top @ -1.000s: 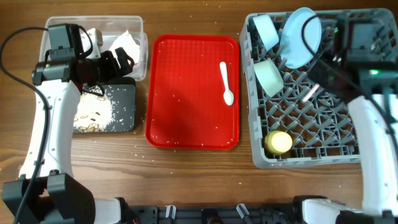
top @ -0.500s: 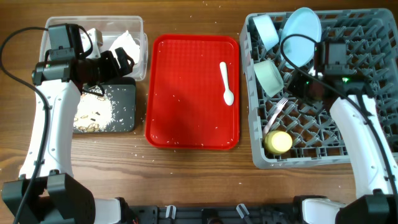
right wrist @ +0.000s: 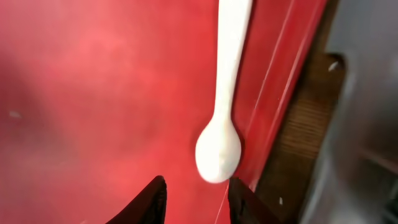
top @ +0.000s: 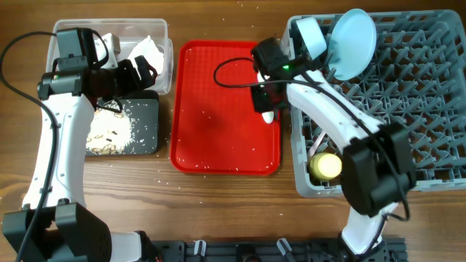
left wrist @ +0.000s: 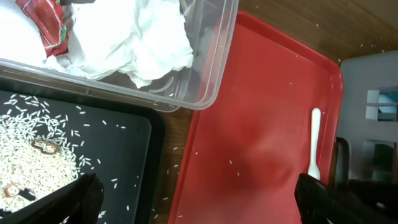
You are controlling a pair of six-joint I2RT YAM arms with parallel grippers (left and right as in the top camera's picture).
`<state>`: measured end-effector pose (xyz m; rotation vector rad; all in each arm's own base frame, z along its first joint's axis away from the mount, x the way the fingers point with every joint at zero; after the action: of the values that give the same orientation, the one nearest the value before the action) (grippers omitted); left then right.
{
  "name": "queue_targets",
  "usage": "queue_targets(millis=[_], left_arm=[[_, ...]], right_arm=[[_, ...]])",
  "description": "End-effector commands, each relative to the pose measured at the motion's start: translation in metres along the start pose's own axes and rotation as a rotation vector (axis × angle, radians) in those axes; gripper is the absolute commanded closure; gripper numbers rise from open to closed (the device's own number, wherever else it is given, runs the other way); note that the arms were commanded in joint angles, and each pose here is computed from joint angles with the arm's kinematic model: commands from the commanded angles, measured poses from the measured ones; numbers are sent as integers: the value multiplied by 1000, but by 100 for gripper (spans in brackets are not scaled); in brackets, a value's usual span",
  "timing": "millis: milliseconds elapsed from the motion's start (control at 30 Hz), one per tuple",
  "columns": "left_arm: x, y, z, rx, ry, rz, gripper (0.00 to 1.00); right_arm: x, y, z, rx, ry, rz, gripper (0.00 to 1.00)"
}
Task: Sort waste into correct bins and load items into the dishwasher rack
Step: 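Pick the white spoon from the tray and place it in the rack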
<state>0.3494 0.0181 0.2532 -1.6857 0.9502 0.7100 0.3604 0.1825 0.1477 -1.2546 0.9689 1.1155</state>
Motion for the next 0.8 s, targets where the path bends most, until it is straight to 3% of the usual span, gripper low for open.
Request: queue_targets(millis=[0, 133, 300, 333, 400, 567, 667, 767], left_arm=[[-4, -2, 0, 20, -7, -13, 0], [-4, -2, 0, 20, -7, -13, 0], [-4, -2, 0, 20, -7, -13, 0], [-4, -2, 0, 20, -7, -14, 0], [-4, -2, 0, 20, -7, -13, 0], [-4, -2, 0, 20, -7, -14, 0], [-4, -2, 0, 20, -7, -13, 0], [-4, -2, 0, 20, -7, -14, 0]], right_arm=[[39, 5, -4, -21, 62, 86, 59], [63, 11, -9, 2, 120, 129, 51], [75, 16, -13, 11, 137, 143, 50], [75, 16, -12, 11, 136, 141, 53], [75, 15, -12, 12, 133, 137, 77], [73, 12, -8, 14, 103, 133, 81], [35, -1, -2, 12, 89, 104, 81], [-42, -19, 5, 0, 27, -25, 81]])
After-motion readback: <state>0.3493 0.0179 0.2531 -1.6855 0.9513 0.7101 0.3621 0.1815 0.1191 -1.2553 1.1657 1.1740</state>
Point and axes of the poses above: each gripper's point midway between its finger pads, its own x axis out along the fingers, its own z axis along the line the jaws close on, y = z × x, the point moved 9 cm from there along -x, back along the fingers, and after that the axes turned 11 degrees about x, right-handed, at the moved point
